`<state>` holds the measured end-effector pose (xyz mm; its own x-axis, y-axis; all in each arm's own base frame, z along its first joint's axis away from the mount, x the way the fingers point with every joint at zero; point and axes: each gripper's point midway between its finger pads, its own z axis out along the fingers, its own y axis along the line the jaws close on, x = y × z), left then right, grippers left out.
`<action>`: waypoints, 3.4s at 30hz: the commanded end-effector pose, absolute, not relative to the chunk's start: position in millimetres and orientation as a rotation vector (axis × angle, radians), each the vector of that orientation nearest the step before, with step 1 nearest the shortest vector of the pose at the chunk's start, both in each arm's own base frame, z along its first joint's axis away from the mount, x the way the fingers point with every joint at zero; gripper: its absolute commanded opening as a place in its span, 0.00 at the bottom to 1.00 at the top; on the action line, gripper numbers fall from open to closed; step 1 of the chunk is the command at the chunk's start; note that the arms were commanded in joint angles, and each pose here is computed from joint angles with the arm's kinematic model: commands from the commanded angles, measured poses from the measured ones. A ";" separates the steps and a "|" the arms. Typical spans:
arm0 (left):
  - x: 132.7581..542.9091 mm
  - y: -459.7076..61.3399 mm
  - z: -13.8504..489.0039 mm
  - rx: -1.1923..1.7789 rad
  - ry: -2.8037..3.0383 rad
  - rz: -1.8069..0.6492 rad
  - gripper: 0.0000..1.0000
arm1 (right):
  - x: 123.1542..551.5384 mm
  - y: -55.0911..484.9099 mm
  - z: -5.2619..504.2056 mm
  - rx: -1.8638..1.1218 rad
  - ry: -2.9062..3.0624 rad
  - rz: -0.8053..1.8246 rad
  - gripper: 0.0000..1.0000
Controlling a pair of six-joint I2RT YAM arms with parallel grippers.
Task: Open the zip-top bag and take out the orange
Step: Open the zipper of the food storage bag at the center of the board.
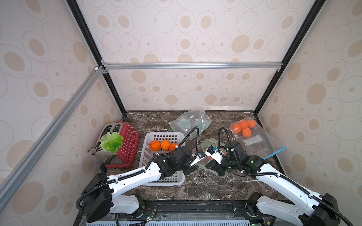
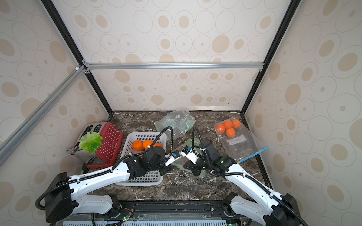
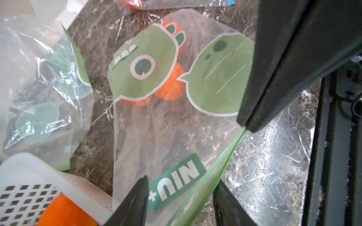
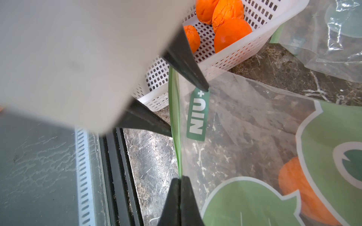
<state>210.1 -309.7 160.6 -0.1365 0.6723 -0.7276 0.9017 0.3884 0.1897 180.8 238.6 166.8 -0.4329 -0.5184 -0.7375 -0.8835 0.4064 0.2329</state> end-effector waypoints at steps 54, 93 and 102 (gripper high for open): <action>216.8 -318.3 188.2 1.326 1.699 -0.392 0.00 | 191.9 244.4 189.7 -1.081 2.080 0.839 0.34; 198.4 -369.8 211.2 1.051 1.829 -0.782 0.05 | 216.7 232.7 203.5 -0.949 1.955 0.686 0.00; 201.6 -361.3 176.3 1.086 1.999 -0.677 0.06 | 223.5 220.8 212.3 -0.898 1.907 0.597 0.00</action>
<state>200.1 -366.5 182.3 -0.3140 0.4346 -0.8441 0.8812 0.4643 -0.0887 219.4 225.2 206.2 -0.3521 -0.3563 -0.8655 -0.8005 0.5938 0.0812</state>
